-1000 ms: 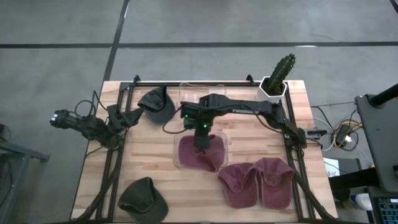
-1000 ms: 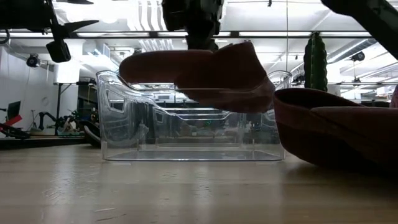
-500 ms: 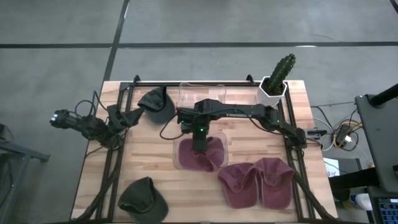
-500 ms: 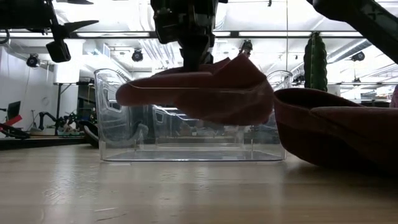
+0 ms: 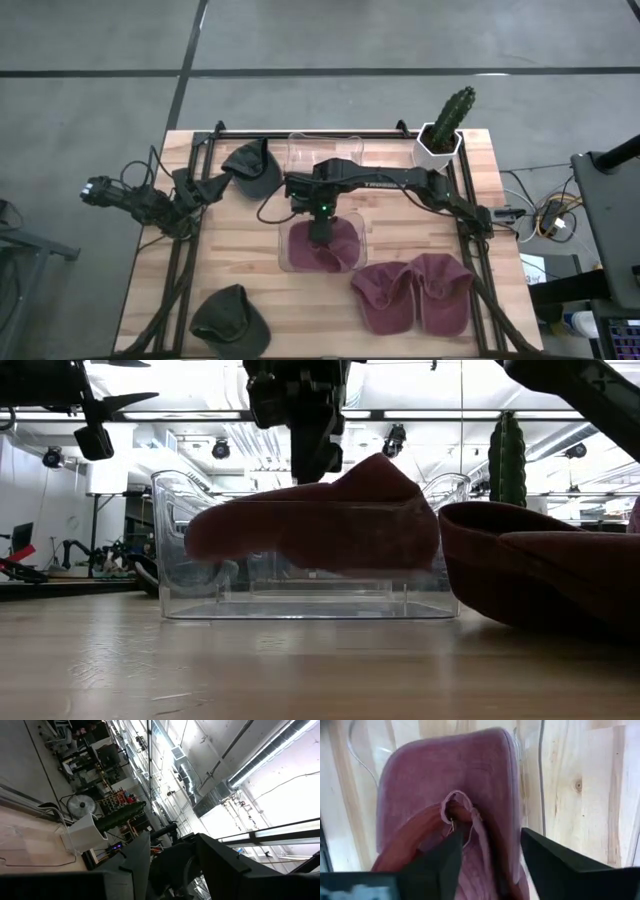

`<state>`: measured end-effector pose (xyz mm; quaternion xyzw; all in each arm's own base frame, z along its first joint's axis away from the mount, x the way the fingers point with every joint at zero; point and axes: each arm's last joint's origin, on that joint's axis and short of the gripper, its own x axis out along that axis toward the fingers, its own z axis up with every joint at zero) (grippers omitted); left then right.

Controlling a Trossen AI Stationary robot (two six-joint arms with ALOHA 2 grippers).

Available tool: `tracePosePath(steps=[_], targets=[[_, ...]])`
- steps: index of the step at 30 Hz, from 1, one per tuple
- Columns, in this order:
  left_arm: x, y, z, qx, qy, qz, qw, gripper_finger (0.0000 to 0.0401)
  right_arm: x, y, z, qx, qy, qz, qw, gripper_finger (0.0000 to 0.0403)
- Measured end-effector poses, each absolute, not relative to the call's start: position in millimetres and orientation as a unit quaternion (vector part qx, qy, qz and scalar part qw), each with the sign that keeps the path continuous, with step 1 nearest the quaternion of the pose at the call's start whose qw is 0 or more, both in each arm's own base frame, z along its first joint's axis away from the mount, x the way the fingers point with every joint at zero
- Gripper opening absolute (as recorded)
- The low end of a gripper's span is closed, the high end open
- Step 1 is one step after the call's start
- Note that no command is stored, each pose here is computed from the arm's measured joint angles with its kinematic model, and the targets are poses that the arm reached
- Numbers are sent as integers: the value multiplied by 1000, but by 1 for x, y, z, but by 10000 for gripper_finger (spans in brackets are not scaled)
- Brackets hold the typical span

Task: Pick & Place hat
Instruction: Put the top red cap into the bottom transparent bin, then put the left red cap into the bottom transparent bin

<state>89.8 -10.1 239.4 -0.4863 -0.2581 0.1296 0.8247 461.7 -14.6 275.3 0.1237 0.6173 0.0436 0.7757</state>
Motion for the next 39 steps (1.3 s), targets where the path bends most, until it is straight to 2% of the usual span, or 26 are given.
tracePosePath(steps=[5, 10, 15, 23, 32, 39], targets=[[90, -10, 239, -487, -258, 130, 825, 155, 455, -14, 294, 142, 602, 32, 785, 244], [90, -10, 239, -487, -258, 130, 824, 155, 446, -7, 312, 201, 588, -5, 783, 258], [90, -10, 239, -484, -258, 131, 826, 155, 436, 12, 330, 245, 575, -26, 780, 260], [90, -10, 239, -482, -256, 132, 827, 155, 423, 52, 339, 283, 591, -45, 754, 246], [90, -10, 239, -487, -256, 130, 825, 155, 403, 108, 342, 275, 612, -88, 736, 246], [90, -10, 239, -493, -258, 128, 821, 155, 378, 155, 349, 281, 596, -159, 735, 247]])
